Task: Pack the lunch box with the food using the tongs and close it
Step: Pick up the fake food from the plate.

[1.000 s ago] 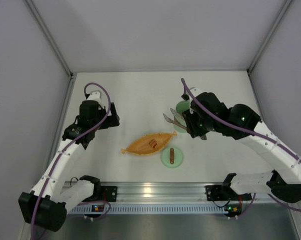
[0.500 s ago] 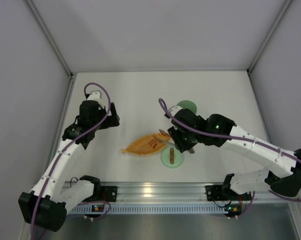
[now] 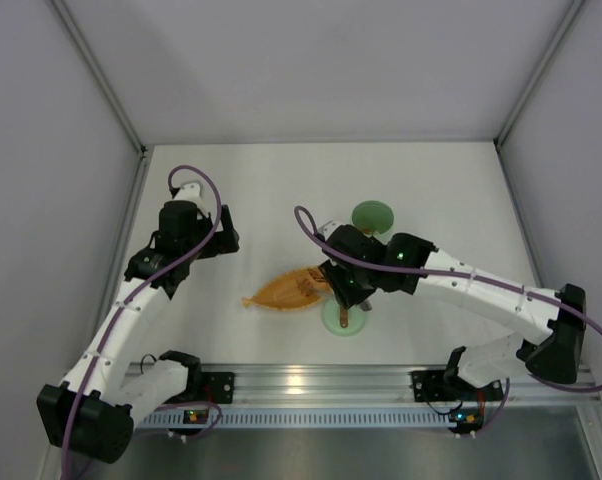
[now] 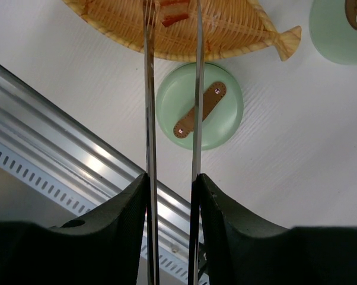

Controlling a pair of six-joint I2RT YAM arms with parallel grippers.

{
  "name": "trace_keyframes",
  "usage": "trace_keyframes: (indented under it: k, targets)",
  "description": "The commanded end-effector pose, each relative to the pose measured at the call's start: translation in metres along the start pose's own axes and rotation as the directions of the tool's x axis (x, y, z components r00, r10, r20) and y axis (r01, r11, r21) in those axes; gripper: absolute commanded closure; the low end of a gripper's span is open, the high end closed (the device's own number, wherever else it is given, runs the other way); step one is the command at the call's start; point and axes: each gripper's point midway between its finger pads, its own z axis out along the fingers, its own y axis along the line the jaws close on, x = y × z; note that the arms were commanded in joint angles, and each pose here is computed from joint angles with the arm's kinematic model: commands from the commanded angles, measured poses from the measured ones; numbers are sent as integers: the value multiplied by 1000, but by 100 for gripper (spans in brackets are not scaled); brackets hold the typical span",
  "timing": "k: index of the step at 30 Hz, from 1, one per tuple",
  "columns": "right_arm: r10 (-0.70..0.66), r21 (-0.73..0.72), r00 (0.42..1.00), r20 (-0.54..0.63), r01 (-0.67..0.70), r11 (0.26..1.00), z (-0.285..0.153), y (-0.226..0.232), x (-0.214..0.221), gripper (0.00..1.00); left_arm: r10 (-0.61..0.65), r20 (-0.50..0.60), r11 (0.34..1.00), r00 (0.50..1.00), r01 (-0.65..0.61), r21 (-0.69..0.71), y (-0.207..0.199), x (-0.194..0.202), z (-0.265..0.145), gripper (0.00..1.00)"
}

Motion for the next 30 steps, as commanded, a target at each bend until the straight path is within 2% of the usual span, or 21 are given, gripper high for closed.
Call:
trace_keyframes:
  k: [1, 30]
  targets:
    - [17, -49, 996, 90, -12, 999, 5, 16, -24, 62, 0, 38, 1000, 999, -1, 11, -3, -12, -3, 1]
    - [6, -19, 999, 39, -5, 1000, 30, 13, -10, 61, 0, 35, 1000, 999, 0, 14, -3, -11, -2, 1]
